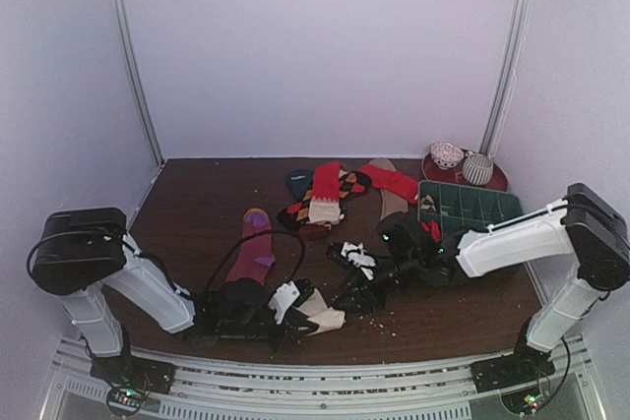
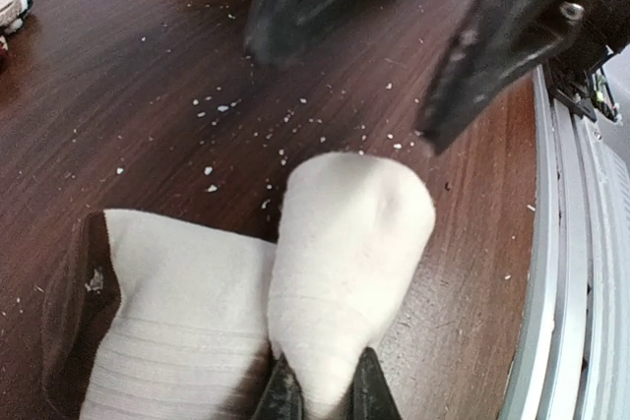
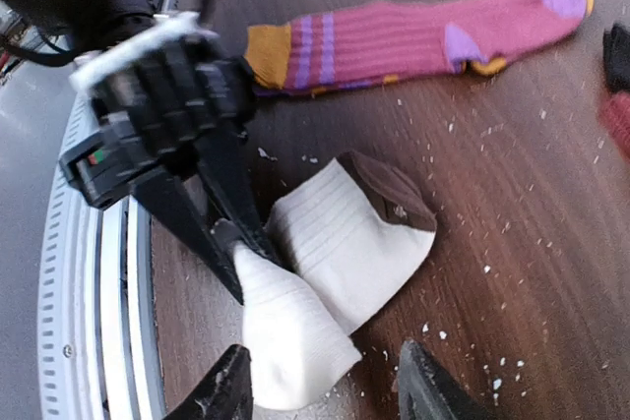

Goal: Roll the socks
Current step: Roll a pair of socks at the center of the board.

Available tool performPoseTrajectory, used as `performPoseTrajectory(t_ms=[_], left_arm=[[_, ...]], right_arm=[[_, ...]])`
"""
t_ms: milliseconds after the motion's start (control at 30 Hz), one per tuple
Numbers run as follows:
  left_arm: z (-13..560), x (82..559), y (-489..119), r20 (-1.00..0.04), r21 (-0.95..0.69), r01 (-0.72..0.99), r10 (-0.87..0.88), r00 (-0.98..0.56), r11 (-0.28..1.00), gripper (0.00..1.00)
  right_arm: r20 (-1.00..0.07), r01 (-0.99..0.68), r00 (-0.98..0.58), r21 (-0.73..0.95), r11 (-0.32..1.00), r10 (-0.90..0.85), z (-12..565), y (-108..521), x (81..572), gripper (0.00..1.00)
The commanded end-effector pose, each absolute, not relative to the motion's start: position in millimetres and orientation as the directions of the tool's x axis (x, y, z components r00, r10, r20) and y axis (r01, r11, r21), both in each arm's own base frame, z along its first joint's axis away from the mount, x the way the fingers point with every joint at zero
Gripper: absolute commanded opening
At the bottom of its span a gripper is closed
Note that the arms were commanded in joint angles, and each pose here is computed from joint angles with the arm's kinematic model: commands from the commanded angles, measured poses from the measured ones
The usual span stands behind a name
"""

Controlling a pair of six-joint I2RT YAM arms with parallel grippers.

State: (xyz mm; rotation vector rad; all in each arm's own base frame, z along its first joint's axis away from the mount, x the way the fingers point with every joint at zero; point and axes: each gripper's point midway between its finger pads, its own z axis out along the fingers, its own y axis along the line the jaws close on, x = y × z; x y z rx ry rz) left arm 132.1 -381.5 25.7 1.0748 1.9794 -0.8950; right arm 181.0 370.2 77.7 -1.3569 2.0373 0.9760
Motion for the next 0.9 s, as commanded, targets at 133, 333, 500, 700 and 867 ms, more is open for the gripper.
performPoseTrajectory(t_ms=[133, 333, 500, 700, 867], left_arm=[[-52, 103, -329, -0.59, -0.337, 0.787, 0.535, -0.605, 0.518, 0.0], [-56, 101, -326, -0.572, -0.35, 0.778, 0.54, -0.618, 0.521, 0.0], [-57, 101, -326, -0.564, -0.351, 0.777, 0.544, -0.621, 0.523, 0.0], [-61, 100, -322, -0.552, -0.351, 0.774, 0.551, -0.626, 0.527, 0.0], [-63, 100, -323, -0.548, -0.352, 0.775, 0.556, -0.625, 0.525, 0.0]], right_arm=[[-0.868, -0.984, 0.031, -0.113, 0.136, -0.496, 96, 374, 175, 0.54], [-0.848, -0.989, 0.032, -0.103, 0.105, -0.529, 75, 375, 167, 0.55], [-0.847, -0.997, 0.001, -0.04, 0.061, -0.532, 66, 377, 155, 0.56], [-0.863, -0.996, -0.043, -0.003, 0.09, -0.504, 64, 368, 148, 0.56], [-0.856, -0.997, -0.066, 0.037, 0.066, -0.512, 52, 371, 141, 0.56]])
